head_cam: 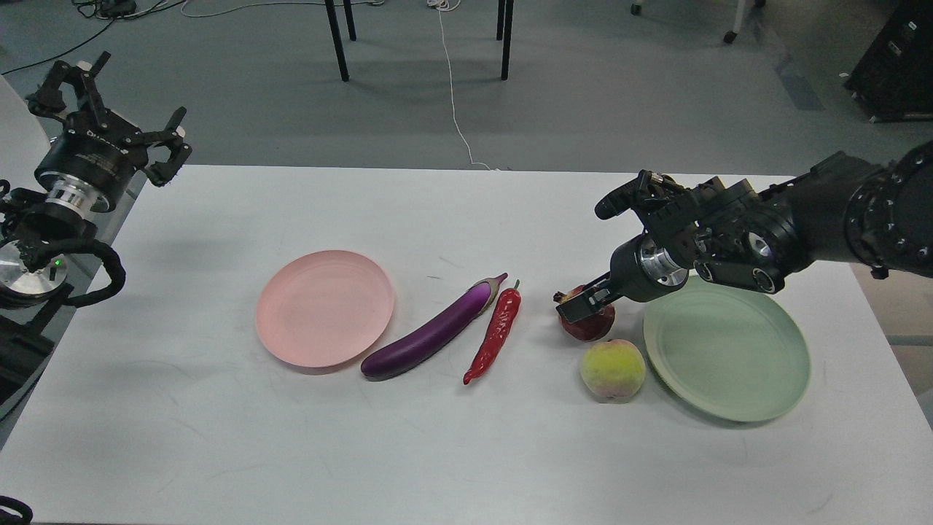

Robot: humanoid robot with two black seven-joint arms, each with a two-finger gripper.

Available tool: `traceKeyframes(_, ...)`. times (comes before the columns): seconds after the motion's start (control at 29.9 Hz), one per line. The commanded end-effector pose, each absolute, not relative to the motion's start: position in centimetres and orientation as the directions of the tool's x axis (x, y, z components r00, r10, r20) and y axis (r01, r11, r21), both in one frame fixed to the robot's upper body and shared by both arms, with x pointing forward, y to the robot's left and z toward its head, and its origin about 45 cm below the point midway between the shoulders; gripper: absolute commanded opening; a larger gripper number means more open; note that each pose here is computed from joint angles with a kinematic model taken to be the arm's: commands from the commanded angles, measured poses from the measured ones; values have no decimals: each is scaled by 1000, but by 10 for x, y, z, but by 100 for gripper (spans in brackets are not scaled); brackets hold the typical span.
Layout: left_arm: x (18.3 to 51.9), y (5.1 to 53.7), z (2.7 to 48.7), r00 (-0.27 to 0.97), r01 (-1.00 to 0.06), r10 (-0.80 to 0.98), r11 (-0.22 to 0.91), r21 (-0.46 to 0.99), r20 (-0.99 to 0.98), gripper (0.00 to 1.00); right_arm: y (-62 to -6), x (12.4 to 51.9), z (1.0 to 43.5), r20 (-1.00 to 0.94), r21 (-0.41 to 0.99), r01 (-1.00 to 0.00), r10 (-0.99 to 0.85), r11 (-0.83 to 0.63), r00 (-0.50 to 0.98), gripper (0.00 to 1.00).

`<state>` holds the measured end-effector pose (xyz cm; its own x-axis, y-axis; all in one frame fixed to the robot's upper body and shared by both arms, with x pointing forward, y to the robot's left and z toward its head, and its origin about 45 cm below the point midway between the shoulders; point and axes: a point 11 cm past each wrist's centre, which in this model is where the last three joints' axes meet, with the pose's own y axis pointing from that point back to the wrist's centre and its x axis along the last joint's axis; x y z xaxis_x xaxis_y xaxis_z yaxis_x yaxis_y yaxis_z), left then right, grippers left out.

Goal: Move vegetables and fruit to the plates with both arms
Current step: 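Lift the pomegranate and place it on the green plate with the right gripper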

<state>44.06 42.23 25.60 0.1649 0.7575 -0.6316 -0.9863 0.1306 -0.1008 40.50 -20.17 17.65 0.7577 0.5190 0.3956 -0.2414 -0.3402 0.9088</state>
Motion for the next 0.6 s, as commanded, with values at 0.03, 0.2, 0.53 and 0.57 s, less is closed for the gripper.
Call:
traceKeyframes(0.03,442,421,259,171,-985,758,134,-106,-629,98,-205,403,178,381,916,-225,542,-333,749,58)
traceKeyframes(0.2,444,421,262,175,-985,758,135,-112,-628,98,-208,419,212,435,895,-285,529,-343,729,44)
traceKeyframes(0.53,442,427,266,172,-985,767,128,-116,-619,98,-305,408,247,425,904,-341,436,-259,794,45)
traceKeyframes(0.57,442,430,268,170,-985,770,125,-116,-615,98,-317,401,243,409,911,-331,435,-245,803,46)
